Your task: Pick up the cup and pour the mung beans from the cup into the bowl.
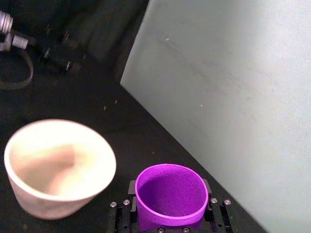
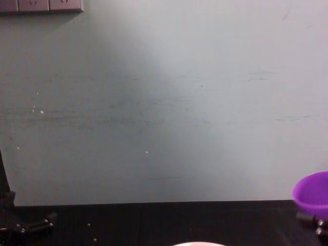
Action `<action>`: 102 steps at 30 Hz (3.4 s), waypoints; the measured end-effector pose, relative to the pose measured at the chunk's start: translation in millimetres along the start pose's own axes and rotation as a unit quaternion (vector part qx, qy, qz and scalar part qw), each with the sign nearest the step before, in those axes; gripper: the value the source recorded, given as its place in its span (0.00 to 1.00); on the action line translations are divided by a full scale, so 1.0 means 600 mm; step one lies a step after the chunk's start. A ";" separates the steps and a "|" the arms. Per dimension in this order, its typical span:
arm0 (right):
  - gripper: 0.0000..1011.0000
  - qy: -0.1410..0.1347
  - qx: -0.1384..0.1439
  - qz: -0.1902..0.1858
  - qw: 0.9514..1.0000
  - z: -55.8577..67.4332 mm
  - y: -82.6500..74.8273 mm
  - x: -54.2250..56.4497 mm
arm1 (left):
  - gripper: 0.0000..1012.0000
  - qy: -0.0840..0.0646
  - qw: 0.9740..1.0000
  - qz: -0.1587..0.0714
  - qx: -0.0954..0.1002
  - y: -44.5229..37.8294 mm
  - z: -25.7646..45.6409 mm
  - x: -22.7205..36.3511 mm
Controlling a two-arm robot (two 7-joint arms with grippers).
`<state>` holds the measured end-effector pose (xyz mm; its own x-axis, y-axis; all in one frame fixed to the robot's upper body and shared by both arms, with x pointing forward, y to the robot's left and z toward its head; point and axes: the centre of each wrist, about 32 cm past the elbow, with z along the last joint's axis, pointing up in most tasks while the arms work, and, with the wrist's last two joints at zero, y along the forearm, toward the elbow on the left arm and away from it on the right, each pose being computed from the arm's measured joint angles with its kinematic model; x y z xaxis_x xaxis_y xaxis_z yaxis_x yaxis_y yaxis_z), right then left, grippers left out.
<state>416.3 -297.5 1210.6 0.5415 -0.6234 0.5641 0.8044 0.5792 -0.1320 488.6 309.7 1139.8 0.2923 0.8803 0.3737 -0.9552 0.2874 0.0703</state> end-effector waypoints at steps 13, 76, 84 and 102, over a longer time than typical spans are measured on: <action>0.73 -0.224 -0.021 0.032 0.974 0.040 0.039 -0.020 | 1.00 0.000 1.000 0.000 0.000 0.000 0.000 0.0000; 0.73 -0.569 -0.053 0.042 0.820 0.080 0.110 -0.083 | 1.00 0.000 1.000 0.000 0.000 0.000 0.000 0.0000; 0.73 -0.587 -0.053 0.043 0.807 0.078 0.111 -0.089 | 1.00 0.000 1.000 0.000 0.000 0.000 0.000 0.0000; 0.73 -0.620 -0.059 0.046 0.781 0.075 0.113 -0.098 | 1.00 0.000 1.000 0.000 0.000 0.000 0.000 0.0000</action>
<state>427.7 -198.1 1204.9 0.0041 0.4491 0.8935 0.8327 0.4932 -0.2517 488.6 309.7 1139.8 0.2923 0.8803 0.3737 -0.9553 0.2873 0.0702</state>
